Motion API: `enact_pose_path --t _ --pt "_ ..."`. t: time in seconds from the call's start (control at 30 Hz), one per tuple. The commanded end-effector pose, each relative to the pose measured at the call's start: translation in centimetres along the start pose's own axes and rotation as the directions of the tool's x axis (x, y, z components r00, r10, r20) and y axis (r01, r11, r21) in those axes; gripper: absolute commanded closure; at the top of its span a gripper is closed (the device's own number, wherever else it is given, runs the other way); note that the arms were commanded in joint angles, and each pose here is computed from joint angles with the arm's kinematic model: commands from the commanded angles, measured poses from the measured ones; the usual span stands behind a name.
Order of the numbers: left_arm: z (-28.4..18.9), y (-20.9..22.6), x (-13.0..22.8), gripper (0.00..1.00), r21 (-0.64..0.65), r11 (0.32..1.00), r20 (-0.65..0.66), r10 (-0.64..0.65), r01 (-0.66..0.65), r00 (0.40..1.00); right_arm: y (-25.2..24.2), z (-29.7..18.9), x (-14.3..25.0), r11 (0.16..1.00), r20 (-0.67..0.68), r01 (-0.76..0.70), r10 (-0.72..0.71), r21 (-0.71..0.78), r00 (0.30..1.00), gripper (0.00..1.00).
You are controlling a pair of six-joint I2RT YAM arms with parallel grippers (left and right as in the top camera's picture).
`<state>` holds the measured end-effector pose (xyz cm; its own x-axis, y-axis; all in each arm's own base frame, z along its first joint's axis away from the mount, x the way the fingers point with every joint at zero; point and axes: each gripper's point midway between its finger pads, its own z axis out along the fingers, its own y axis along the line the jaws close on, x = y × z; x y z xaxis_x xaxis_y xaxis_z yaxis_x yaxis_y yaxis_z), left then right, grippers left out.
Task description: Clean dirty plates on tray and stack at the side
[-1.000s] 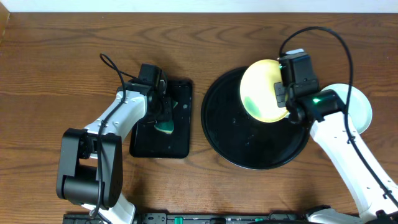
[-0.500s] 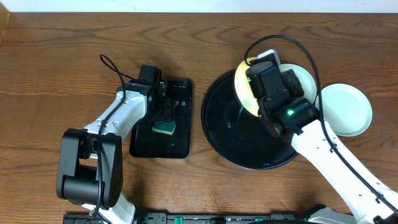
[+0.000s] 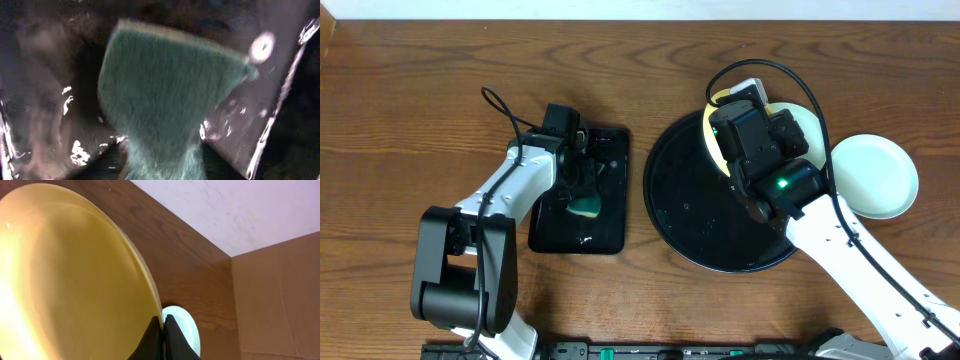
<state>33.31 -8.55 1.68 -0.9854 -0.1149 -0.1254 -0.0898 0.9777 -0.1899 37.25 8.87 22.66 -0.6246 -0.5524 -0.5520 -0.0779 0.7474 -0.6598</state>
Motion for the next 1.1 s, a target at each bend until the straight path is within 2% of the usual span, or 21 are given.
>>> enact_pose_path --t 0.0,0.23,0.63,0.7,0.83,1.07 --pt "0.0 -0.1 -1.3 0.33 -0.002 1.0 0.047 0.014 -0.014 0.999 -1.2 -0.5 -0.8 0.999 0.021 -0.025 0.024 0.035 0.999 0.99" --pt "-0.3 -1.0 -4.4 0.31 0.033 0.999 0.172 0.029 -0.035 0.985 -1.3 -0.5 -1.3 0.998 0.038 -0.043 0.042 0.038 0.998 0.99" --pt "0.6 -0.5 -3.2 0.33 0.024 0.999 0.14 0.026 -0.03 0.99 -1.3 -0.5 -1.3 0.998 0.04 -0.046 0.044 0.038 0.998 0.99" --pt "0.7 -0.5 -3.2 0.36 0.023 0.999 0.136 0.025 -0.029 0.99 -1.3 -0.5 -1.3 0.998 0.04 -0.046 0.044 0.038 0.998 0.99" --pt "1.1 -0.4 -3.0 0.51 0.021 0.999 0.124 0.024 -0.027 0.992 -1.3 -0.5 -1.3 0.998 0.039 -0.045 0.044 0.038 0.998 0.99" --pt "2.9 0.1 -2.1 0.7 0.005 1.0 0.069 0.017 -0.017 0.997 -1.3 -0.5 -1.3 0.998 0.039 -0.045 0.043 0.038 0.998 0.99"
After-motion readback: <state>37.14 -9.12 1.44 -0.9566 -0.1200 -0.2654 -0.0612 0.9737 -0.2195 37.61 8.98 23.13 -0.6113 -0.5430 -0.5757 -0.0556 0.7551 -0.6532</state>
